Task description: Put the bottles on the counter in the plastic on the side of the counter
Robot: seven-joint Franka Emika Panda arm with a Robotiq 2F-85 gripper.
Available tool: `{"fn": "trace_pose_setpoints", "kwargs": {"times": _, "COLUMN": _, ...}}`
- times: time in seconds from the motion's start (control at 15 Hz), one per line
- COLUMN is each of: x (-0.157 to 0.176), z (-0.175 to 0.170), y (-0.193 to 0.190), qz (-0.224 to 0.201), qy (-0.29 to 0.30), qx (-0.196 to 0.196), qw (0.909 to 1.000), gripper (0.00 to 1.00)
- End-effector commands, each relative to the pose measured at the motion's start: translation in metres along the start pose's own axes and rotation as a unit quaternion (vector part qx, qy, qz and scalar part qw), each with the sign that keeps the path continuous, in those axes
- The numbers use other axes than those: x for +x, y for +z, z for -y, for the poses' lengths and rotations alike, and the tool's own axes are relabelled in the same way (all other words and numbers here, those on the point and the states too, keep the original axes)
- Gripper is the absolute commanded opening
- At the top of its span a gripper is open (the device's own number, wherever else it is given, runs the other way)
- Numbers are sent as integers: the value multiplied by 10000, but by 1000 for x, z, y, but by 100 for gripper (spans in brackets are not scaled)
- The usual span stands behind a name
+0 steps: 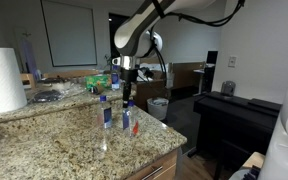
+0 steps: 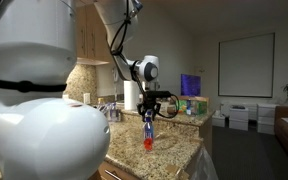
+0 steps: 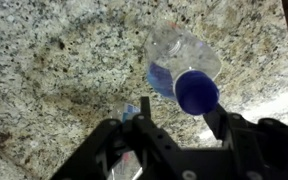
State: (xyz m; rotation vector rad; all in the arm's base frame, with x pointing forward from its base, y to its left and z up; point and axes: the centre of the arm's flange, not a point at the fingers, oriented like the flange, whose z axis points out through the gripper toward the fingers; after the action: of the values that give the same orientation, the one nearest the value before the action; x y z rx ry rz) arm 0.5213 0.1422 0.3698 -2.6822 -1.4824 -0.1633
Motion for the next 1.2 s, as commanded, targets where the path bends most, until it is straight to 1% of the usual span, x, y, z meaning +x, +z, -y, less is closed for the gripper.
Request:
{"fn": "trace_pose_setpoints", "kwargs": {"times": 0.0, "x": -12, "z": -2, "y": -10, "qz": 8, "qy": 2, "qx": -185, "qw": 9998, "gripper": 38}}
{"fn": "trace_pose_setpoints", "kwargs": {"times": 0.07, "x": -14, "z": -3, "y": -12, "qz": 7, "qy": 14, "qx": -193, "qw": 9998, "gripper": 36}}
{"fn": "trace_pose_setpoints", "kwargs": {"times": 0.13, "x": -15, "z": -3, "y": -14, "qz": 12, "qy": 22, "qx": -194, "qw": 9998, "gripper": 30}}
{"fn": "trace_pose_setpoints", "kwargs": {"times": 0.4, "x": -17, "z": -5, "y": -17, "qz": 39, "qy": 32, "qx": -187, "qw": 9998, "gripper": 2}}
{"fn": "trace_pose_setpoints", "kwargs": {"times": 0.53, "x": -18, "z": -5, "y": -19, "qz": 36, "qy": 34, "qx": -178, "qw": 9998, "gripper": 0}}
{"fn": "trace_pose_setpoints", "kwargs": {"times": 0.6, "x": -18, "z": -5, "y": -19, "qz": 37, "qy": 36, "qx": -177, "qw": 9998, "gripper": 34}}
{"fn": "trace_pose_setpoints", "kwargs": {"times": 0.67, "x": -19, "z": -5, "y": -20, "qz": 35, "qy": 37, "qx": -173, "qw": 9998, "gripper": 30}}
{"fn": "trace_pose_setpoints", "kwargs": {"times": 0.73, "x": -20, "z": -5, "y": -20, "qz": 39, "qy": 37, "qx": -170, "qw": 9998, "gripper": 31}}
{"fn": "trace_pose_setpoints", "kwargs": {"times": 1.07, "x": -24, "z": -5, "y": -26, "qz": 40, "qy": 53, "qx": -187, "qw": 9998, "gripper": 61}}
{"fn": "trace_pose_setpoints", "kwargs": {"times": 1.13, "x": -24, "z": -5, "y": -27, "qz": 36, "qy": 57, "qx": -181, "qw": 9998, "gripper": 68}}
